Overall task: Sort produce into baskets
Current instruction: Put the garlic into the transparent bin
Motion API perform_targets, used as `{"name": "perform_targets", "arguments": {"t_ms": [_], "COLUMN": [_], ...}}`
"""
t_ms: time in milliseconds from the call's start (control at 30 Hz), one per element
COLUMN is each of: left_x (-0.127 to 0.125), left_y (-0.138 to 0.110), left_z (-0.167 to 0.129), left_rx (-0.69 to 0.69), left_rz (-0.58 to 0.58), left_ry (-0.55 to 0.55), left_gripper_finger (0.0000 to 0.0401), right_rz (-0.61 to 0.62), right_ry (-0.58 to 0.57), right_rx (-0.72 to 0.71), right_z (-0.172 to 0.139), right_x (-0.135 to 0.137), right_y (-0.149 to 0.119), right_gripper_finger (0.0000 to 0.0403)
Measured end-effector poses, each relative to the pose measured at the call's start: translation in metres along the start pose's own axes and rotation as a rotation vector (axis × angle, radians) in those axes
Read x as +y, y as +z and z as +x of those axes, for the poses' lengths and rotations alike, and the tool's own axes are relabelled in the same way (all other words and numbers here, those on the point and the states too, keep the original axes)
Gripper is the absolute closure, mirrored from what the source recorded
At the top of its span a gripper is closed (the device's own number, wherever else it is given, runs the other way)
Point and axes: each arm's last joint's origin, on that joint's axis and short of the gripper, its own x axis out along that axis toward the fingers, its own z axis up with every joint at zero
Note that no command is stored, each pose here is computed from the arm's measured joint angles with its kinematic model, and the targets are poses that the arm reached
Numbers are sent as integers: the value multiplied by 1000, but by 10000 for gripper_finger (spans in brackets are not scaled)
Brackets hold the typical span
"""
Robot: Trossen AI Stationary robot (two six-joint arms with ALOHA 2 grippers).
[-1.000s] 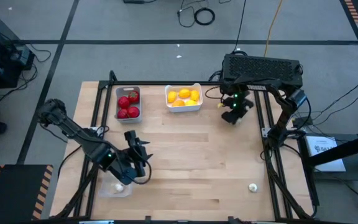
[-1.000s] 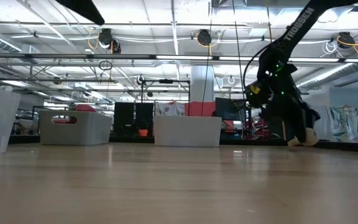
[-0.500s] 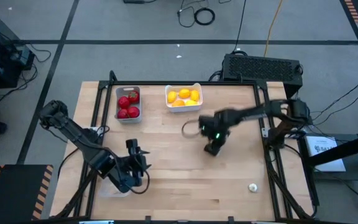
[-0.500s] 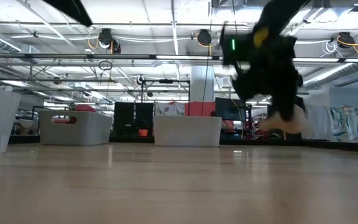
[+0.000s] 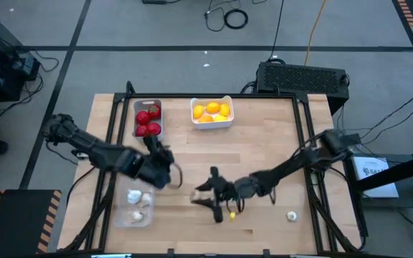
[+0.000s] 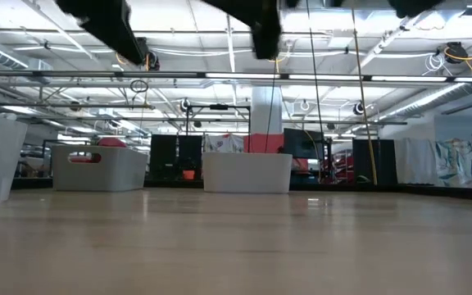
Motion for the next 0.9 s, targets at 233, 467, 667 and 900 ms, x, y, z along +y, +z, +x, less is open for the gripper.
{"name": "perform_targets", "arguments": {"t_ms": [233,467,667,900], "left_x": [39,57,65,70], "left_y": [3,-9,-14,-15], "left_z": [24,29,28,23], "left_rx": [171,313,376,350], "left_rz": [-143,-135,-116,-132], "left_ry": [-29,49,87,88], "left_gripper_finger": [155,155,155,155], "right_rz": [-68,-194,-267,-162], "right_ry": [52,15,-40,-62], "right_rx": [-166,-167,-154,-120], "right_z": [66,149,194,218], "right_x": [23,32,17,-23], "right_y": [-28,-40,-37,-47], "right_gripper_finger": [232,232,232,226]}}
